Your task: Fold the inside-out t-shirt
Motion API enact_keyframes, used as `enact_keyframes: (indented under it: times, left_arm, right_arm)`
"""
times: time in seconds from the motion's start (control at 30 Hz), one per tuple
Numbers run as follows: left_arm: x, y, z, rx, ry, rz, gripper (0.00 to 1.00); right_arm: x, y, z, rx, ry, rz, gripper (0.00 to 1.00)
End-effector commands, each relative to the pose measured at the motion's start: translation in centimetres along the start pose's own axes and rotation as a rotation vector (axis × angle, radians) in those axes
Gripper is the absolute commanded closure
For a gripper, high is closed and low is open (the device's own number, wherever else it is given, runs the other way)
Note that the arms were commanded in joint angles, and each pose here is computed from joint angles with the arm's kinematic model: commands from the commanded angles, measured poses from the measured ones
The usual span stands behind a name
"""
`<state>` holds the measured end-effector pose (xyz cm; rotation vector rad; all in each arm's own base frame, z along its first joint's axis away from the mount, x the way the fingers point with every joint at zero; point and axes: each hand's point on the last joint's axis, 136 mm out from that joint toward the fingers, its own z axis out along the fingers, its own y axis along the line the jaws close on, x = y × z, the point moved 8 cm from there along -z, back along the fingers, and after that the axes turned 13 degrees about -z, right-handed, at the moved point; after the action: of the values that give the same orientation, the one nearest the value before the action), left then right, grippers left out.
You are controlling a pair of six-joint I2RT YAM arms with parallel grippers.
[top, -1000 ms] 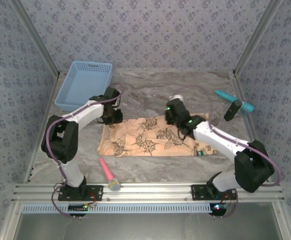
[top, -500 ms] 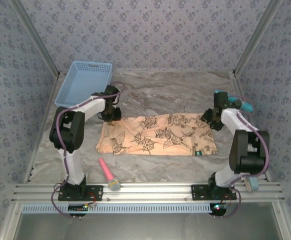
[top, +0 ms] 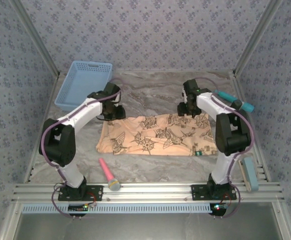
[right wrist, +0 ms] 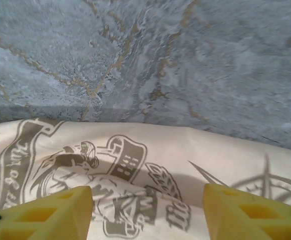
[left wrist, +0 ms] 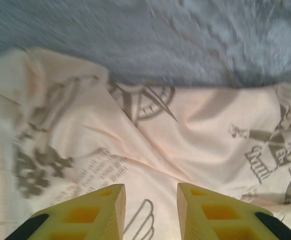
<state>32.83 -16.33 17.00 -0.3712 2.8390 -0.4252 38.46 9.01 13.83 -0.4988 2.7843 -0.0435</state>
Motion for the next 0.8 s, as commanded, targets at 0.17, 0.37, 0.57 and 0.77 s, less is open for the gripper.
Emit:
enact_keyframes:
  times: [0.17,0.37,0.57,0.77]
  left_arm:
    - [0.7,1.2,3.9,-0.028,0.052,-0.041,0.68]
    - [0.2,3.7,5.2,-0.068,0.082,-0.123,0.68]
    - [-0.2,4.4,4.9,-0.075,0.078,-0.117,0.68]
    - [0.1,2.2,2.1,-0.002,0.093,-0.042,0.68]
  right_arm:
    - [1.7,0.4,1.7,-0.036,0.144,-0.04,0.71]
    - [6.1,2.1,-0.5,-0.057,0.192,-0.024,0.83]
    - [9.6,2.7,1.0,-0.081,0.266,0.03,0.81]
    - [6.9,-0.4,-3.8,-0.077,0.062,0.191,0.44]
